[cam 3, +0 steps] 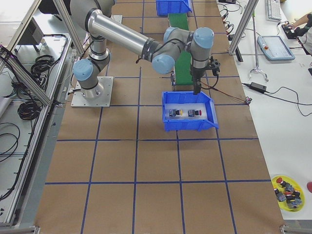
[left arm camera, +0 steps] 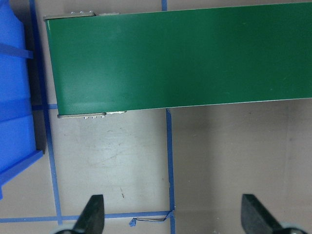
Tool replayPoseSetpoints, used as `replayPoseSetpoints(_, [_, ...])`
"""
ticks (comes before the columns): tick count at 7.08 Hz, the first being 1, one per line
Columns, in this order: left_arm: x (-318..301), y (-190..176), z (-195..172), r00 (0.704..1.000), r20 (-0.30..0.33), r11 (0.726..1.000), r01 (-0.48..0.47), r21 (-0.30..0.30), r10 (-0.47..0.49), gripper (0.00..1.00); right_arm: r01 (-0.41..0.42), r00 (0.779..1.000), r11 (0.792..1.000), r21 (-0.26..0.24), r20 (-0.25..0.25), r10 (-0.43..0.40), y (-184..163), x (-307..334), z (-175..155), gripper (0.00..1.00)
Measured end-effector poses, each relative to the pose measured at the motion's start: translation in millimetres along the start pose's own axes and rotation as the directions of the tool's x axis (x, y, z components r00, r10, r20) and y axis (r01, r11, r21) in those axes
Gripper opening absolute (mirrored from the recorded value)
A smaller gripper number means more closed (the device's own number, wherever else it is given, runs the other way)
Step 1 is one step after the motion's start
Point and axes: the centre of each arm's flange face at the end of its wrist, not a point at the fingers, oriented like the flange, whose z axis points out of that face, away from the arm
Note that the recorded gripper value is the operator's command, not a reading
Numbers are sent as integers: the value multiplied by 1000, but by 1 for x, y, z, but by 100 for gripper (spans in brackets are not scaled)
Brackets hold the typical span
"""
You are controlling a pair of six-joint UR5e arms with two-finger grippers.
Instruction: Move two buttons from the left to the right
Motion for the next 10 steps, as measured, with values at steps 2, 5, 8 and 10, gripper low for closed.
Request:
replayPoseSetpoints(2, [0, 0, 0, 1000, 0, 1000, 0, 0, 0, 100, 30, 998, 998, 51, 47, -32, 25, -81, -57, 100])
replayPoseSetpoints(5, [0, 0, 0, 1000, 0, 1000, 1, 0, -1, 100, -55, 998, 998, 13, 34, 54, 56, -230, -57, 100])
replayPoseSetpoints(8, [0, 0, 0, 1000, 0, 1000, 1, 1, -1, 100, -76, 997, 997, 9, -21, 76, 110, -272, -23, 100])
replayPoseSetpoints(10, [0, 0, 0, 1000, 0, 1000, 0, 0, 0, 100, -76, 997, 996, 38, -16, 76, 127, -275, -31, 100])
